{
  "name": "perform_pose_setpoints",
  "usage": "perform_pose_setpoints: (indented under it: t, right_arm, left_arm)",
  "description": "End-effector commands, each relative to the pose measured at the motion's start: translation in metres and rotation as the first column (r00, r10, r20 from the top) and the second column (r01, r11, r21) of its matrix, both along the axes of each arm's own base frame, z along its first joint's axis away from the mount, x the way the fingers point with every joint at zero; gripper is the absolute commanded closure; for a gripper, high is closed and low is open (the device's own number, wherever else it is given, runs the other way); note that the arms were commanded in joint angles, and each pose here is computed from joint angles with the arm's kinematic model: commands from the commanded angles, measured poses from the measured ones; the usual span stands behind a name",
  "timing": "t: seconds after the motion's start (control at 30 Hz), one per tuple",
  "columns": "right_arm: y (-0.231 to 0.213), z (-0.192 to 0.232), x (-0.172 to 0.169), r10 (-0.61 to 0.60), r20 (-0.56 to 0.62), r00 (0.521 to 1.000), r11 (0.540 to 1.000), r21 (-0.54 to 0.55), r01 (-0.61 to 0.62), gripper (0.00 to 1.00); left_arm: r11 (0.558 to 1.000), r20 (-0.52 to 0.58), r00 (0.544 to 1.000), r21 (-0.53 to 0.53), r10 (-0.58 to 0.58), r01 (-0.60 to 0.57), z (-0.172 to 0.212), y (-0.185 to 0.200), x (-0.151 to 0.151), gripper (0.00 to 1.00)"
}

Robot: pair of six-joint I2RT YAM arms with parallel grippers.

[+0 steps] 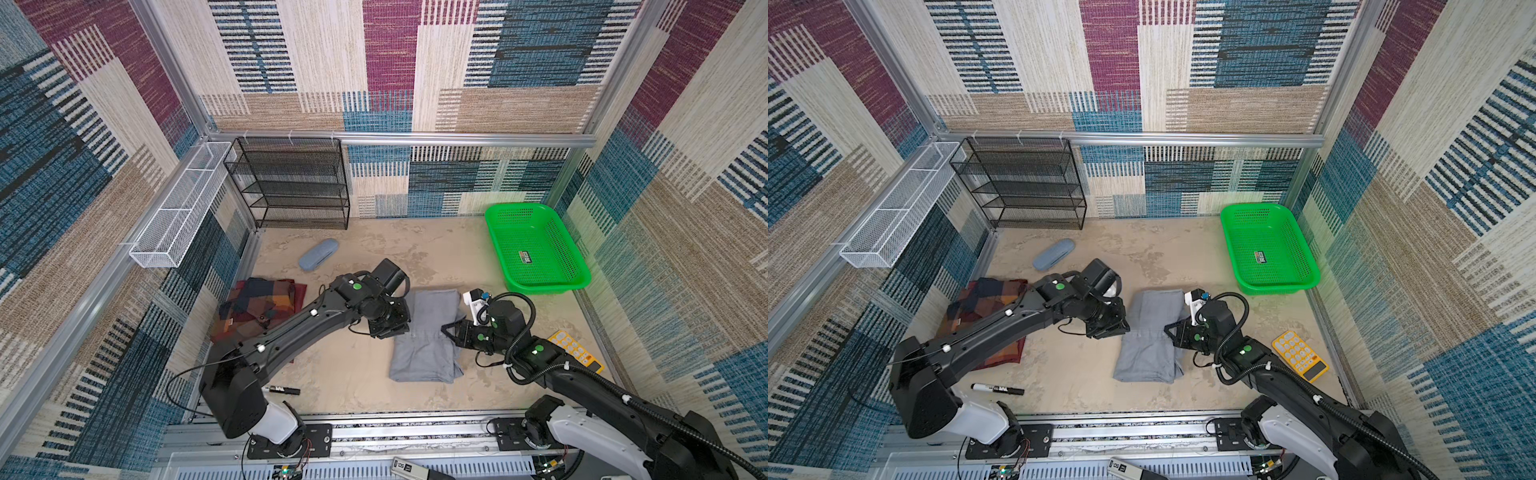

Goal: Fold and stack the long sleeve shirts

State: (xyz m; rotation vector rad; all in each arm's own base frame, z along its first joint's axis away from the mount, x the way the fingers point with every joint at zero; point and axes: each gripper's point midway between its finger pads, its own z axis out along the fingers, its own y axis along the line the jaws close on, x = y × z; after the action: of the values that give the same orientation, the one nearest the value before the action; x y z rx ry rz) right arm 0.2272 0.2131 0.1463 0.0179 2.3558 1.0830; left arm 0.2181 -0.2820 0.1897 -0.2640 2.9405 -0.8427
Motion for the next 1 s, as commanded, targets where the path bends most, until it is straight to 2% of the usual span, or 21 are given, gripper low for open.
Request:
perform_pose_setpoints:
  t: [0.0, 0.13, 0.2, 0.3, 0.4, 0.43, 0.53, 0.6, 0.67, 0.7, 0.8, 0.97]
  right_arm:
    - [-0.013, 0.012, 0.006, -0.028, 0.013, 1.000, 0.993, -0.117, 0.030, 1.00]
    - [-0.023, 0.052, 0.016, -0.030, 0.059, 0.998, 0.973, -0.228, 0.043, 1.00]
    - [-0.025, 0.065, 0.019, -0.002, 0.045, 0.999, 0.954, -0.299, 0.015, 1.00]
    - [-0.024, 0.084, 0.026, 0.032, 0.026, 0.999, 0.926, -0.376, -0.020, 1.00]
    - [-0.027, 0.095, 0.037, 0.038, 0.023, 0.999, 0.882, -0.470, -0.023, 1.00]
    - [-0.027, 0.093, 0.039, 0.046, 0.005, 0.999, 0.858, -0.512, -0.037, 1.00]
    - [-0.018, 0.092, 0.046, 0.061, -0.017, 0.998, 0.746, -0.663, -0.057, 1.00]
    - [-0.014, 0.087, 0.050, 0.064, -0.042, 0.997, 0.644, -0.761, -0.073, 1.00]
    - [-0.008, 0.084, 0.056, 0.083, -0.070, 0.994, 0.568, -0.816, -0.105, 1.00]
    - [-0.007, 0.089, 0.065, 0.073, -0.036, 0.997, 0.536, -0.841, -0.070, 1.00]
    - [0.023, 0.097, 0.075, 0.130, -0.024, 0.991, 0.555, -0.827, -0.093, 1.00]
    - [0.075, 0.045, 0.073, 0.223, -0.115, 0.968, 0.451, -0.868, -0.207, 1.00]
  left_arm:
    - [1.000, 0.048, 0.999, 0.001, -0.005, 0.005, 0.030, 0.028, -0.006, 0.82]
    - [0.998, 0.154, 0.986, -0.008, 0.068, -0.068, 0.072, 0.075, -0.004, 0.81]
    - [0.994, 0.190, 0.976, 0.001, 0.104, -0.106, 0.083, 0.098, -0.004, 0.80]
    - [0.990, 0.213, 0.967, -0.013, 0.137, -0.137, 0.091, 0.122, -0.005, 0.79]
    - [0.987, 0.184, 0.970, -0.052, 0.158, -0.151, 0.087, 0.131, -0.007, 0.79]
    - [0.985, 0.165, 0.973, -0.075, 0.164, -0.153, 0.083, 0.131, -0.009, 0.79]
    - [0.973, 0.109, 0.979, -0.173, 0.173, -0.153, 0.070, 0.123, -0.011, 0.79]
    - [0.959, 0.066, 0.984, -0.242, 0.167, -0.147, 0.063, 0.116, -0.013, 0.79]
    - [0.945, 0.038, 0.988, -0.302, 0.147, -0.129, 0.060, 0.108, -0.016, 0.79]
    - [0.940, 0.034, 0.989, -0.317, 0.143, -0.125, 0.059, 0.107, -0.017, 0.79]
    - [0.943, 0.045, 0.989, -0.310, 0.144, -0.123, 0.056, 0.111, -0.022, 0.79]
    - [0.953, 0.096, 0.984, -0.279, 0.148, -0.116, 0.054, 0.122, -0.031, 0.79]
